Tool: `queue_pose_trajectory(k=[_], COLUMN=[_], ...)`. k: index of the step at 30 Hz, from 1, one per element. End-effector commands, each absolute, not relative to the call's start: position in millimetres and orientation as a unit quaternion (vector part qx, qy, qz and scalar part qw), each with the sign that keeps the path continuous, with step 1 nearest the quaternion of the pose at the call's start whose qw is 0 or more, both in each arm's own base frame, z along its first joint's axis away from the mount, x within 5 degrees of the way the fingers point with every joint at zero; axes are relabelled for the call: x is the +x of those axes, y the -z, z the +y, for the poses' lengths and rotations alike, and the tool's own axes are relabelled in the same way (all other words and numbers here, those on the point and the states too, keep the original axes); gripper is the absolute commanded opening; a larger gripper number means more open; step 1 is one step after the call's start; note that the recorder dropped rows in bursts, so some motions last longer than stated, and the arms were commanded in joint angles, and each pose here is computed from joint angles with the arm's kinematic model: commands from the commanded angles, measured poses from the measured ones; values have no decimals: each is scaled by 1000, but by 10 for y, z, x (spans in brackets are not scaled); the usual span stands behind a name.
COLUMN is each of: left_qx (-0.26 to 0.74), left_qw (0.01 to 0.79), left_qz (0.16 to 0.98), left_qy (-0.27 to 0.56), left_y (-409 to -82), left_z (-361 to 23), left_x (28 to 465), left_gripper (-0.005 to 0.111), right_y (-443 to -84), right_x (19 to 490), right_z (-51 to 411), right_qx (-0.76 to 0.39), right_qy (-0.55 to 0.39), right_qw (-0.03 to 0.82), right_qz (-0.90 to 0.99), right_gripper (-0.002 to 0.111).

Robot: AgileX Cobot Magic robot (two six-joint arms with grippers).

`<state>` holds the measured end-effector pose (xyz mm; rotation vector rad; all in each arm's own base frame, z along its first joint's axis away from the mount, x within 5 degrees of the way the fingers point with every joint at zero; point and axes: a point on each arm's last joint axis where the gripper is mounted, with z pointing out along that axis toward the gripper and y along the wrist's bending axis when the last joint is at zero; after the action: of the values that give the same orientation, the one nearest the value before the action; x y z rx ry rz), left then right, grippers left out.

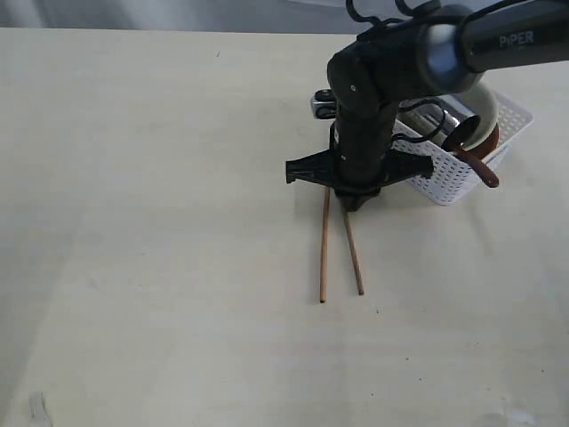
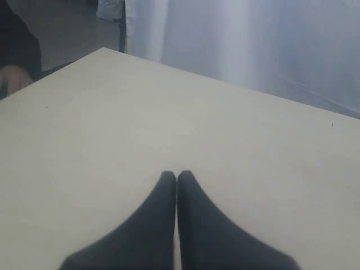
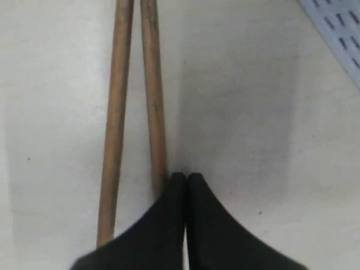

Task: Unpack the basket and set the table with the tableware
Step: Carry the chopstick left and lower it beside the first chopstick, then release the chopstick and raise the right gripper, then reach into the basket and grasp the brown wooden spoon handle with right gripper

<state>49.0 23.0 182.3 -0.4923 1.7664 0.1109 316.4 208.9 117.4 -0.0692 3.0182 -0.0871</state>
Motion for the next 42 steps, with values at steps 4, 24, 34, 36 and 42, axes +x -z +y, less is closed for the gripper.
queue_pose_trajectory(k=[4,24,34,36,42], left_qx=[-208,-208,-208,-208,-208], left_qw=[611,611,611,611,611], left_qz=[763,763,763,763,763], left_qy=[-48,-48,-48,-48,-48], left_y=[-1826,-1826,-1826,-1826,-1826], left_z=[227,227,227,227,227], left_x=[491,491,491,491,491], left_gripper=[0,0,0,0,0], right_y=[-1137,-1935,-2900,-2923,-2792], right_x=[3101,3166,3182,3166,3138], right_z=[2157,1876,920,759,541], right_qx=[-20,-89,-21,-48,-105], right_qy=[-9,70,70,67,-13], right_qw=[28,159,255,231,138], right_qz=[999,981,964,969,985], right_gripper=[0,0,0,0,5])
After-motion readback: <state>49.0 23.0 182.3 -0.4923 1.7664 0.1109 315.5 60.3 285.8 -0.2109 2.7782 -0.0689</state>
